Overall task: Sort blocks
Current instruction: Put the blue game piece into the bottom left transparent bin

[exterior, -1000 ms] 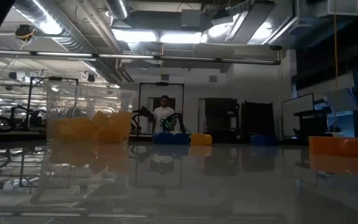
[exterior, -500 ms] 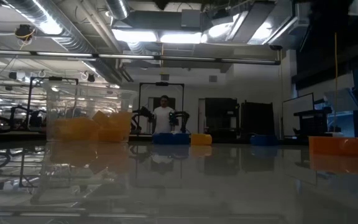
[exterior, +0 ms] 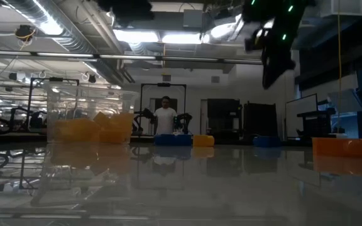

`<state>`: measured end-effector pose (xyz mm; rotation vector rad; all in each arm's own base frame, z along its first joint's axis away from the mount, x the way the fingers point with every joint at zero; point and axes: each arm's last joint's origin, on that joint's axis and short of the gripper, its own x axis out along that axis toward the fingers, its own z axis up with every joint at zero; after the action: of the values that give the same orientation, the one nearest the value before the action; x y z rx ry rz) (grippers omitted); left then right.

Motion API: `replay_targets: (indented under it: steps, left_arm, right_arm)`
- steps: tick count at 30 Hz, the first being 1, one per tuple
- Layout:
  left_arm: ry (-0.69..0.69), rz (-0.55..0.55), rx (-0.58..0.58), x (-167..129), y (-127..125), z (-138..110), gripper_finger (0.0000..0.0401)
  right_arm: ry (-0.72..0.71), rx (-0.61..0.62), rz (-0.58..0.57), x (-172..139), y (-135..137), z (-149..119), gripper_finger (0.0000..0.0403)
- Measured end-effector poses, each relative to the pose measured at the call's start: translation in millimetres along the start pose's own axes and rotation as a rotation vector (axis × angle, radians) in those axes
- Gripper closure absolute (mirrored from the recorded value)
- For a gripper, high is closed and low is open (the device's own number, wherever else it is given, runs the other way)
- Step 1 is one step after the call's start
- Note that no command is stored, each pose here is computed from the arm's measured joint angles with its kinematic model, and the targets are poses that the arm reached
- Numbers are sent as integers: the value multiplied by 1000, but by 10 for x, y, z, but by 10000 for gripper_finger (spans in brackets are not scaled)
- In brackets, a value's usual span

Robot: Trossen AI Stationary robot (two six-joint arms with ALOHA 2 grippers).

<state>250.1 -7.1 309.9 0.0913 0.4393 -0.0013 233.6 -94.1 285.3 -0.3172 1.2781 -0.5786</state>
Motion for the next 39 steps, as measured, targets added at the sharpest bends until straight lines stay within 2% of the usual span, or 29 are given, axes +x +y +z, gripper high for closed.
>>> replay_targets:
  steps: [3,6,11,17,20,25,32,39]
  left_arm:
    - [-15,9,0,-134,19,-109,264]
    - [-34,23,0,-264,45,-216,264]
    - [-87,50,-11,-431,84,-363,264]
    - [-99,59,-24,-515,88,-514,264]
    - [-95,58,-25,-517,83,-563,264]
    - [-93,58,-26,-516,83,-567,264]
    - [-95,57,-44,-516,82,-566,264]
    - [-94,57,-48,-516,82,-566,264]
  right_arm:
    - [125,-36,41,273,55,32,256]
    - [199,16,57,509,142,90,256]
    - [224,226,76,792,259,197,256]
    - [266,494,87,984,361,245,256]
    - [260,569,79,1051,390,275,256]
    - [281,618,49,1113,418,274,256]
    - [397,663,-55,1114,449,108,256]
    - [376,694,-63,1292,600,-66,256]
